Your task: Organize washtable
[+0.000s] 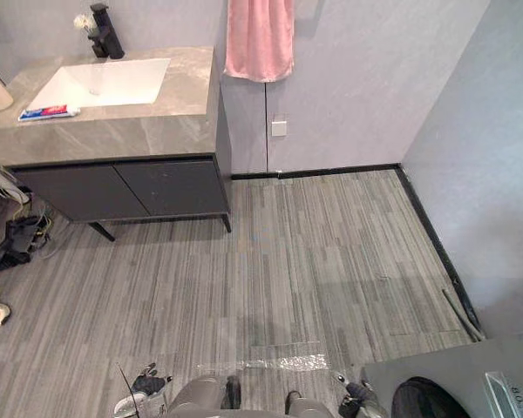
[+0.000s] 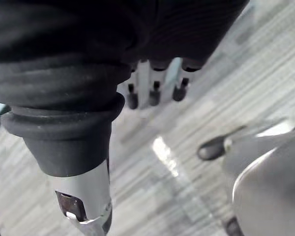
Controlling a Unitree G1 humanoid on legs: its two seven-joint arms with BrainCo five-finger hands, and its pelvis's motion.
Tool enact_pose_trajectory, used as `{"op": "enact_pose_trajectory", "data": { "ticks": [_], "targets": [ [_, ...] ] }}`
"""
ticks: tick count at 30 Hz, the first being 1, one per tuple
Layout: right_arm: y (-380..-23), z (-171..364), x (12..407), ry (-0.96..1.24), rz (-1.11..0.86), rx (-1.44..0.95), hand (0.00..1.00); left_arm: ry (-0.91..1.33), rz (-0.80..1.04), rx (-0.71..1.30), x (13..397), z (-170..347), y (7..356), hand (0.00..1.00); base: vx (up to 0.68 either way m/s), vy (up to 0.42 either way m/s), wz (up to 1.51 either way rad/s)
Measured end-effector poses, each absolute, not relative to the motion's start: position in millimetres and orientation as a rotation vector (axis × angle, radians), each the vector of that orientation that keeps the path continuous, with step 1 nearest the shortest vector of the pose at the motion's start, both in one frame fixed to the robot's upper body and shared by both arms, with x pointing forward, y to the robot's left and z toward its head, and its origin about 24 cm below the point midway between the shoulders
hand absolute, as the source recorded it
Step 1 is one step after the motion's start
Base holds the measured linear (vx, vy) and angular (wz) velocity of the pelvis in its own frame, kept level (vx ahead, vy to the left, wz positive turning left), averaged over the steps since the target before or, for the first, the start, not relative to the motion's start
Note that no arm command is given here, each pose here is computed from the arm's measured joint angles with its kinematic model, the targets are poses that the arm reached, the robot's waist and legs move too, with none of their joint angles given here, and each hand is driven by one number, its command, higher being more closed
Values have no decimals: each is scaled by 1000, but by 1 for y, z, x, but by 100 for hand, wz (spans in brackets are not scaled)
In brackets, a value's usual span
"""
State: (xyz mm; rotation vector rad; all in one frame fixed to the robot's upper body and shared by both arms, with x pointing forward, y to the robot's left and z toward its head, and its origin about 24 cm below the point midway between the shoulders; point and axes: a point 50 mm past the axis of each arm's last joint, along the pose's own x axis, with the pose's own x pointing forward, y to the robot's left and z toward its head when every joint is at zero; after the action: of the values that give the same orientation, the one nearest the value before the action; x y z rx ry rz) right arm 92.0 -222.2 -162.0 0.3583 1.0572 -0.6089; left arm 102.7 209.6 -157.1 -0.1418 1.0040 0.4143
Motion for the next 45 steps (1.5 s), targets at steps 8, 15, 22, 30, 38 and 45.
{"op": "enact_pose_trajectory", "data": {
  "ticks": [8, 15, 22, 30, 38, 45],
  "targets": [
    [-208, -167, 81, 1092, -624, 419, 0, 1043, 561, -255, 78, -163, 216, 0, 332, 345, -63],
    [-199, -172, 67, 1117, -684, 528, 0, 1128, 646, -265, 40, -166, 229, 0, 470, 274, -47],
    [-211, -171, 63, 1091, -751, 561, 0, 1099, 672, -284, 46, -164, 236, 0, 361, 113, -19],
    [-224, -168, 64, 1059, -774, 536, 0, 1127, 651, -365, 44, -171, 203, 0, 428, -103, 17],
    [-219, -166, 73, 1030, -751, 535, 0, 1084, 693, -405, 50, -169, 204, 0, 377, -103, -24],
    [-217, -165, 80, 1007, -781, 583, 0, 1084, 689, -405, 49, -169, 204, 0, 235, 82, -18]
  ]
}}
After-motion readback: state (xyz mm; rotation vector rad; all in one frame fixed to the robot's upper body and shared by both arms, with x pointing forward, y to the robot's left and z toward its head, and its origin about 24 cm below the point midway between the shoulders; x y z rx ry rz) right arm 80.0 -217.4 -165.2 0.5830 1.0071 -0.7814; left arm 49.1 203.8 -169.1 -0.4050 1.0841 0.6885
